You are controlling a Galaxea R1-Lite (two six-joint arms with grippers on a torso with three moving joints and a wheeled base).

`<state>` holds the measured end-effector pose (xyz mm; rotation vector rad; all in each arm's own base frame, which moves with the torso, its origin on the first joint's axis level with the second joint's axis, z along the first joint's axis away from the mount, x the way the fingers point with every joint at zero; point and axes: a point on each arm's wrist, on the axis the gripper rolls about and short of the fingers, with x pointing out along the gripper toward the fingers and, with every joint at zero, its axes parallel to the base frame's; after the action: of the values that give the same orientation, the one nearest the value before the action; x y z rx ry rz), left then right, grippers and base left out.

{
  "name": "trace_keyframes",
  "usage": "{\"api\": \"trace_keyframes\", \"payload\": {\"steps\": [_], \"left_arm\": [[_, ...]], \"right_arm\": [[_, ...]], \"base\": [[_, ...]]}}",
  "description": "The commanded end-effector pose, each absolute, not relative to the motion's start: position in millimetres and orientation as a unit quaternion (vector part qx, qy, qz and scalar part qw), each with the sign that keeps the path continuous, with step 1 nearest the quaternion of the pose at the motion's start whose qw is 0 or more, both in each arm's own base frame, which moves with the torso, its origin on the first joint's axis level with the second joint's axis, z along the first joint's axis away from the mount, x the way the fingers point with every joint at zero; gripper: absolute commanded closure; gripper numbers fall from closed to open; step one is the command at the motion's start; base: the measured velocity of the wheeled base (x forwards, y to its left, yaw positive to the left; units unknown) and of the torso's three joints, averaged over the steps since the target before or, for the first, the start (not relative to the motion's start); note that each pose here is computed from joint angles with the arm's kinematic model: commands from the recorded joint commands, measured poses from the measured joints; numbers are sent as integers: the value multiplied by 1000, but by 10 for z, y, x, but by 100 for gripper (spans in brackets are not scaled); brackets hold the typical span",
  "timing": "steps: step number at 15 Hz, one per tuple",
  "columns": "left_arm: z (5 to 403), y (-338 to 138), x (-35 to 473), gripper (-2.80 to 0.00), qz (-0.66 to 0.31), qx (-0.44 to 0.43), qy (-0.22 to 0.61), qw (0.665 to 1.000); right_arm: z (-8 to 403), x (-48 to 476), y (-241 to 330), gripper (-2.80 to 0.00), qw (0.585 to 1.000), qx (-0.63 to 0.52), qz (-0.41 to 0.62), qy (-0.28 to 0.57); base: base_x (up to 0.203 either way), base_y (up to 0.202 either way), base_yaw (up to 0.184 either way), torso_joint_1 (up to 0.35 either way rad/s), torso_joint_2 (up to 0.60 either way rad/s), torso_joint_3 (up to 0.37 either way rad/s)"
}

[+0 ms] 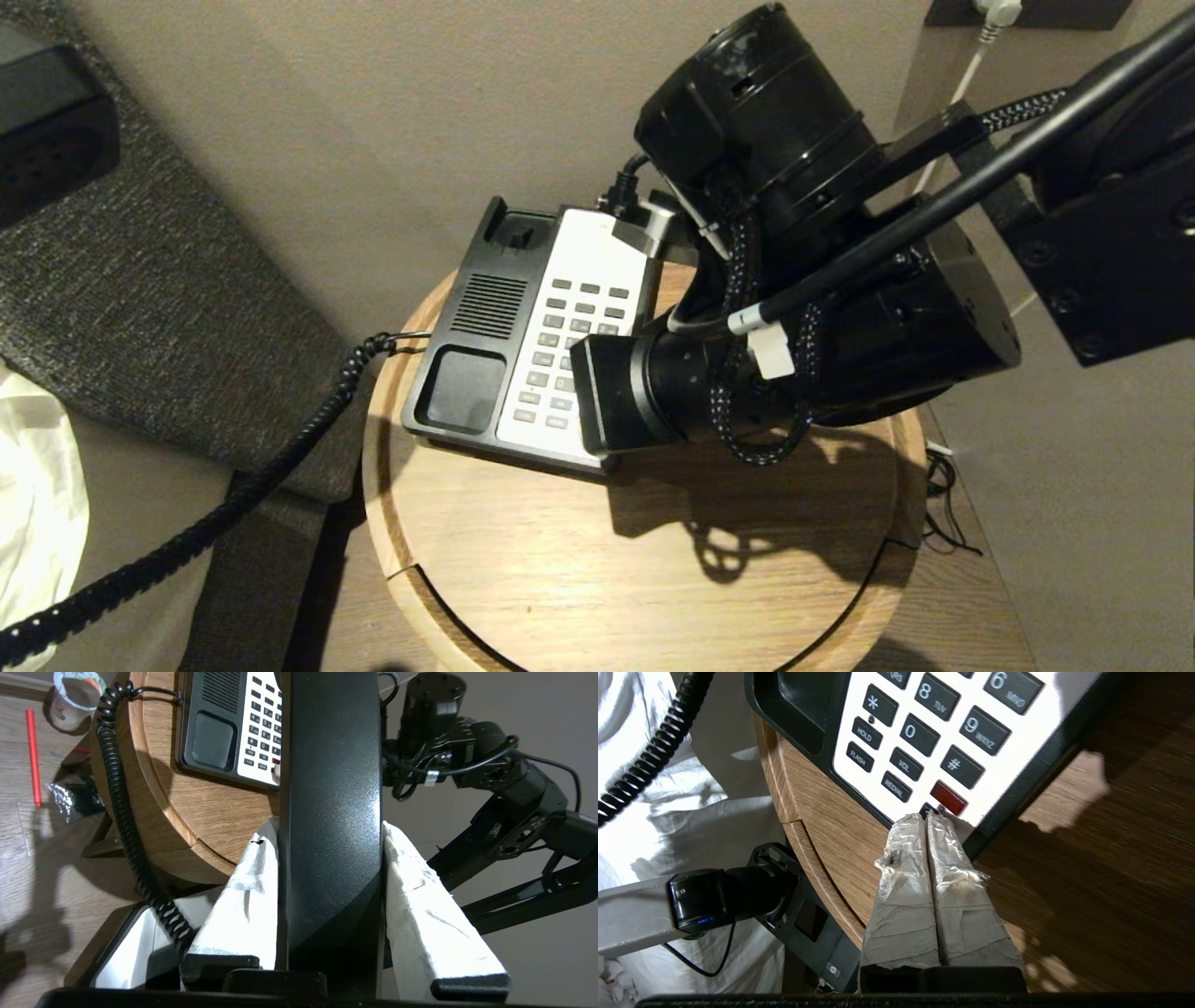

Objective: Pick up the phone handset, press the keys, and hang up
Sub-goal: Dial the number

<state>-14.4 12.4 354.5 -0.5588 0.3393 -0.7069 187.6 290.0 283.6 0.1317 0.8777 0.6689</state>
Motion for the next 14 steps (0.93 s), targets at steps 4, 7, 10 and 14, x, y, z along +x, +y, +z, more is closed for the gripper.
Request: {"api": "trace_keyframes", "payload": {"steps": [4, 7, 10, 14], "left_arm": [[3542, 125, -146, 0, -339, -270, 165, 886], [3542, 125, -146, 0, -339, -270, 165, 886], [3541, 129, -150, 0, -340, -270, 164, 886], [3540, 133, -155, 0, -340, -270, 164, 886]], "right_arm": [[2791, 1902, 2935, 0, 851, 53, 317, 416], [2781, 1904, 2935, 0, 853, 40, 319, 412], [2766, 1906, 2928, 0, 853, 38, 317, 413], [2899, 1856, 2869, 0, 854, 53, 327, 401]], "base": [[0, 0, 0, 0, 0, 0], [0, 0, 0, 0, 0, 0], [0, 0, 0, 0, 0, 0], [0, 0, 0, 0, 0, 0]]}}
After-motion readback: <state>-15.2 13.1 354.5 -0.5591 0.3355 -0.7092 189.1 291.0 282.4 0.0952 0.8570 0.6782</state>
